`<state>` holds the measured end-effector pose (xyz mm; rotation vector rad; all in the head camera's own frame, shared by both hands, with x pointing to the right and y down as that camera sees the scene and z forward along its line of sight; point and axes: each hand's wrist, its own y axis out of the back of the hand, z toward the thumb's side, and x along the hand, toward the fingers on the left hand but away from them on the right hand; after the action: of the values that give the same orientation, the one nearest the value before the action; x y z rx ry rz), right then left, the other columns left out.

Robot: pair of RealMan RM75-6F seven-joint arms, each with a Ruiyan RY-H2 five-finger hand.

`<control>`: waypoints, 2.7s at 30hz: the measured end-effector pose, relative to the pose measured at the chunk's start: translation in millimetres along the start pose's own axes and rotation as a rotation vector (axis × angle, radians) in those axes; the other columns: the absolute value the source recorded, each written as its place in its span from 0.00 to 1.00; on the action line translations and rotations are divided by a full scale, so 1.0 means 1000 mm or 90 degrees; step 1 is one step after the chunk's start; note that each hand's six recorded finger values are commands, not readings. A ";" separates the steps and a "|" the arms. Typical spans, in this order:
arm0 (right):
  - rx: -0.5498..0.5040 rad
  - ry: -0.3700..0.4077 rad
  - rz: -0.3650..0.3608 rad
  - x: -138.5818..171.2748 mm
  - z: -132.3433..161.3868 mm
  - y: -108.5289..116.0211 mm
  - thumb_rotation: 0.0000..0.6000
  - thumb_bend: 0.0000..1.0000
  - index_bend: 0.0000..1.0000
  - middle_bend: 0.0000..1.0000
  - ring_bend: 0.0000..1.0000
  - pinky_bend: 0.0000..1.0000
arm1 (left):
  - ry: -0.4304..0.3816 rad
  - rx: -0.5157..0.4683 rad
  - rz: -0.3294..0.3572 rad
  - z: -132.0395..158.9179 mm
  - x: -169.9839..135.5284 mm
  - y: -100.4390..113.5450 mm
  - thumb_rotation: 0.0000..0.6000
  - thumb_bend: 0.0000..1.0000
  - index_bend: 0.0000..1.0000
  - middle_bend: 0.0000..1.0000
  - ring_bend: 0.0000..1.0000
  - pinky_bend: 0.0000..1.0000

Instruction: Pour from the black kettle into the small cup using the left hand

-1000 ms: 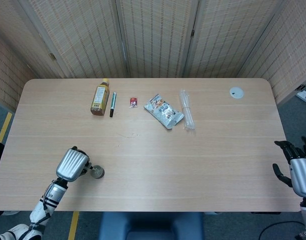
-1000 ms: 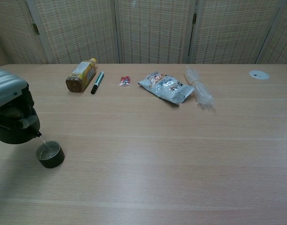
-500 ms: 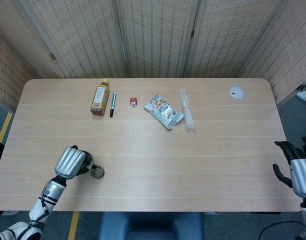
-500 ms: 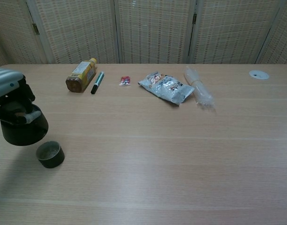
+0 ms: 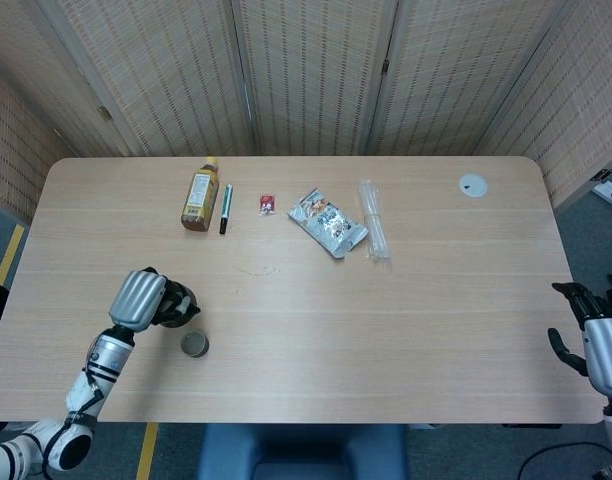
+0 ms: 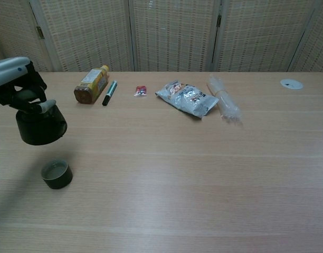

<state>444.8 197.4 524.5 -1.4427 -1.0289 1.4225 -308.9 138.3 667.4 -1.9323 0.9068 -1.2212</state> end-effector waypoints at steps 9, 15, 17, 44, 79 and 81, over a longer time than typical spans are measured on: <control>-0.002 -0.007 0.001 0.001 -0.005 -0.001 1.00 0.38 0.21 0.28 0.38 0.06 | 0.013 -0.050 -0.019 0.001 0.031 -0.011 0.57 0.37 0.98 1.00 0.92 0.43; -0.002 -0.012 0.004 0.001 -0.008 -0.002 1.00 0.38 0.21 0.28 0.38 0.06 | 0.025 -0.061 -0.029 0.001 0.046 -0.019 0.43 0.36 0.98 1.00 0.91 0.37; -0.003 -0.014 0.005 0.001 -0.009 -0.003 1.00 0.38 0.21 0.28 0.38 0.06 | 0.029 -0.060 -0.031 0.000 0.049 -0.021 0.39 0.35 0.98 1.00 0.91 0.36; 0.000 -0.022 0.015 -0.003 -0.011 -0.008 1.00 0.38 0.21 0.28 0.38 0.06 | 0.087 0.032 -0.042 -0.035 0.080 -0.047 0.36 0.32 0.95 1.00 0.86 0.28; -0.004 -0.019 0.004 0.004 -0.013 -0.003 1.00 0.38 0.21 0.28 0.38 0.06 | 0.090 0.047 -0.085 -0.028 0.067 -0.048 0.36 0.32 0.24 0.26 0.13 0.05; -0.004 -0.020 0.004 0.004 -0.014 -0.003 1.00 0.38 0.21 0.28 0.38 0.06 | 0.092 0.046 -0.083 -0.029 0.066 -0.047 0.35 0.31 0.22 0.23 0.12 0.05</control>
<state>458.4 202.0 526.5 -1.4344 -1.0496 1.4518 -305.0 103.8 746.2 -1.8891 0.8072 -1.4663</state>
